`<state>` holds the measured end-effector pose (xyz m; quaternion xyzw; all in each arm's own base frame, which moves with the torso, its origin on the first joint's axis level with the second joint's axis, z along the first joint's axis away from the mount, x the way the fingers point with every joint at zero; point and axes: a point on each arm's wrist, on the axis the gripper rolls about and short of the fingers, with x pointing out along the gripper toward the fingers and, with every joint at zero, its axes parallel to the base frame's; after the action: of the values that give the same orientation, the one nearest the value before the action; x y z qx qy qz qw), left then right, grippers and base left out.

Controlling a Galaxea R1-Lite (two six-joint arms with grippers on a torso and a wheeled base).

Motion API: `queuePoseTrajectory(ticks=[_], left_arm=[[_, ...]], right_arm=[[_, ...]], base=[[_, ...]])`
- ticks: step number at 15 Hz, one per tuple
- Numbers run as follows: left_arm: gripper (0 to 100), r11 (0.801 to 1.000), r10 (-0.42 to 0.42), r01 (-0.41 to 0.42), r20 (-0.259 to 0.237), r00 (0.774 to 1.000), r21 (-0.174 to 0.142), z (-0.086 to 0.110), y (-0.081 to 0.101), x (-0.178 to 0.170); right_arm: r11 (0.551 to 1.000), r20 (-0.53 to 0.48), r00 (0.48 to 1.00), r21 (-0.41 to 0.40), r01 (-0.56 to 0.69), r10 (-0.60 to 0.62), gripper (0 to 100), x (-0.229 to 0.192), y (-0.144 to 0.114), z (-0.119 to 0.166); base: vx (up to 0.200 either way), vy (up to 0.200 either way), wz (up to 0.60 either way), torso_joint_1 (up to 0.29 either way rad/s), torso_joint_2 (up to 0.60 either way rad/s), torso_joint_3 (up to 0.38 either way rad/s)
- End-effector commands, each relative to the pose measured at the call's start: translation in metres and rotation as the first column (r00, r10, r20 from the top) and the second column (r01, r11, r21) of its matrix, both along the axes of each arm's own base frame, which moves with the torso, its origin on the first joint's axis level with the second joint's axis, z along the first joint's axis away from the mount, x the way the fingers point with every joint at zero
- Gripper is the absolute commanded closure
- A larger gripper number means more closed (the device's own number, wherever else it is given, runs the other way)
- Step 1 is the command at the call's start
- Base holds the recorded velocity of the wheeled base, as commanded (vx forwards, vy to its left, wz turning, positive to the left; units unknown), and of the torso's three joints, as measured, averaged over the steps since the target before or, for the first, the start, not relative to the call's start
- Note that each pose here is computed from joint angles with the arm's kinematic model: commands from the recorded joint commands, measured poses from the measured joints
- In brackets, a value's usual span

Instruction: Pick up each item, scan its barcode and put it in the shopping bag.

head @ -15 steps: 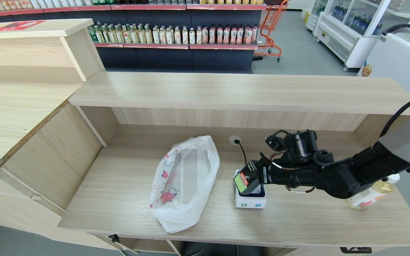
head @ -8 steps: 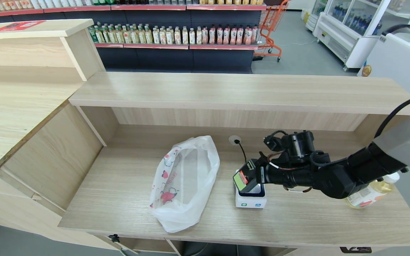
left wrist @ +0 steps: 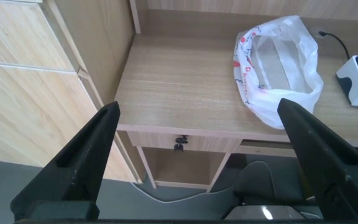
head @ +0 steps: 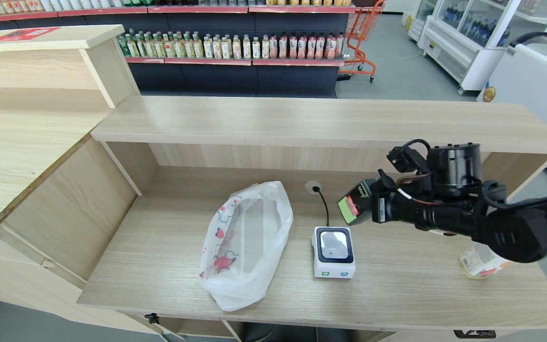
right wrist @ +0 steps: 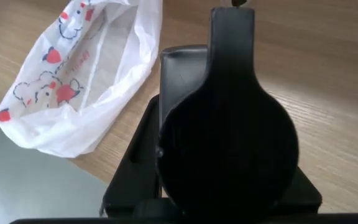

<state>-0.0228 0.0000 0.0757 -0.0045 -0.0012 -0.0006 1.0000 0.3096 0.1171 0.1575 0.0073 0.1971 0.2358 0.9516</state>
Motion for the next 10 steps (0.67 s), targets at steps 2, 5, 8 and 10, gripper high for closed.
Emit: queuePoseTrajectory(ticks=[2,5,8,10], left_arm=[[0,1.0,0.0,0.0,-0.001,1.0,0.0,0.0,0.0,0.0],[0,1.0,0.001,-0.001,-0.001,1.0,0.015,0.0,0.0,0.0],[0,1.0,0.0,0.0,-0.002,1.0,0.007,0.0,0.0,0.0],[0,1.0,0.001,-0.001,-0.002,1.0,0.006,0.0,0.0,0.0]], right_arm=[[1.0,0.073,0.997,-0.016,0.002,-0.001,100,-0.039,-0.014,0.017],[1.0,0.09,0.996,0.002,-0.001,0.001,100,-0.053,-0.02,0.016],[0.999,0.047,0.999,0.051,-0.001,-0.001,100,-0.06,-0.022,0.012],[0.996,0.018,1.0,0.094,0.008,-0.01,100,-0.06,-0.02,0.013]], base=[[0.0,0.0,0.0,0.0,0.0,0.0],[0.0,0.0,0.0,0.0,0.0,0.0],[0.0,0.133,0.0,-0.003,0.0,0.003],[0.0,0.2,0.0,-0.002,0.0,0.007]])
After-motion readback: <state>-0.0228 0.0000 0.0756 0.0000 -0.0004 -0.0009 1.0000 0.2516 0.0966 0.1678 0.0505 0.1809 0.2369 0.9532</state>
